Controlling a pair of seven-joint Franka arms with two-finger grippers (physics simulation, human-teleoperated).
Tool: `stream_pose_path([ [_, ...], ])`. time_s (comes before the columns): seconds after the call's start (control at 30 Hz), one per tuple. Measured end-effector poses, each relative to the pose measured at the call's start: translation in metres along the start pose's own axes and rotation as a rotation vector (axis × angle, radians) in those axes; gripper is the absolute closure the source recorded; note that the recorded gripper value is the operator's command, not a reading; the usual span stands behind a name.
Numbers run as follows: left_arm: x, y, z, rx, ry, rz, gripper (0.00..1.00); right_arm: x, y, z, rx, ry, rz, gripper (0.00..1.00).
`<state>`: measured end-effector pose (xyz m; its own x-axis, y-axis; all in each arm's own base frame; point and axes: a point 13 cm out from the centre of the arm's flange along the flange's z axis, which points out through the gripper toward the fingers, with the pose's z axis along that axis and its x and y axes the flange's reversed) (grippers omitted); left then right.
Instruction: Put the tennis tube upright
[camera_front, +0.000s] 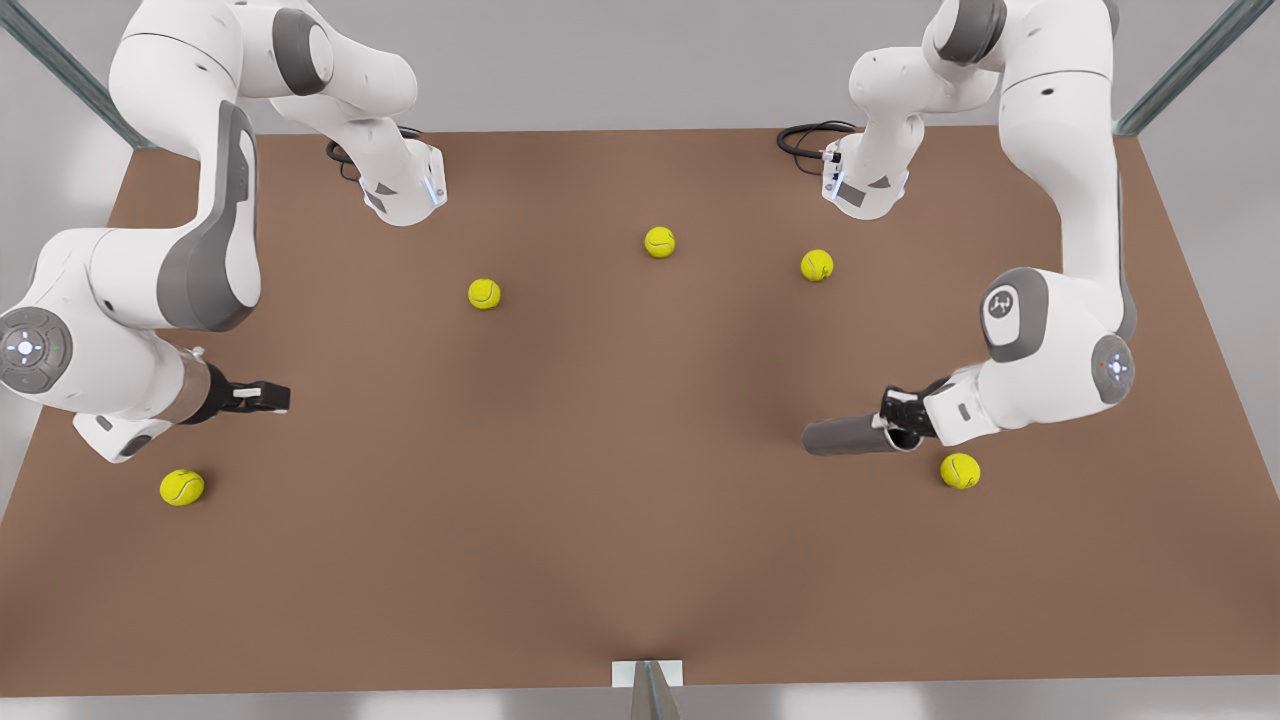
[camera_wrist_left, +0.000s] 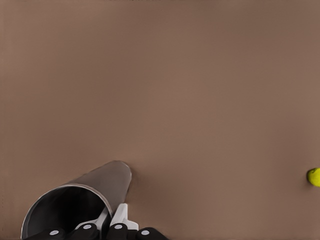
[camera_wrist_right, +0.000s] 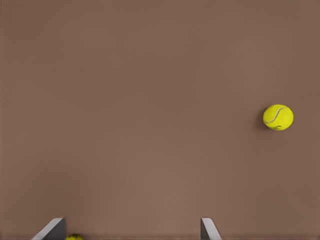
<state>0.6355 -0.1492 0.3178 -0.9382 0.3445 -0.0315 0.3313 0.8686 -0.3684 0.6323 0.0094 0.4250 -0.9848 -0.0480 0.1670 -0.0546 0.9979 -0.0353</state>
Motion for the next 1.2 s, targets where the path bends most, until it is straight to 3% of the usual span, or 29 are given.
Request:
stream_pose_path([
  [0.3,-0.009,0.044,-0.004,-0.208,-0.012,0.027,0.79,0.002,0.001,0.000,-0.001,0.007,-0.001,0.00],
  [0.53,-0.011,0.062,0.011,-0.278,0.003,0.022,0.79,0.002,-0.001,0.001,-0.001,0.008,0.002,0.00],
  [0.57,-0.011,0.063,0.012,-0.284,0.005,0.019,0.43,0.002,-0.001,0.001,-0.001,0.008,0.001,0.00],
  [0.6,-0.011,0.064,0.013,-0.290,0.007,0.019,0.00,0.002,0.000,0.001,-0.001,0.008,0.000,0.00],
  [1.2,-0.009,0.062,0.013,-0.335,0.029,0.027,0.00,0.002,-0.001,0.001,0.000,0.009,0.002,0.00],
])
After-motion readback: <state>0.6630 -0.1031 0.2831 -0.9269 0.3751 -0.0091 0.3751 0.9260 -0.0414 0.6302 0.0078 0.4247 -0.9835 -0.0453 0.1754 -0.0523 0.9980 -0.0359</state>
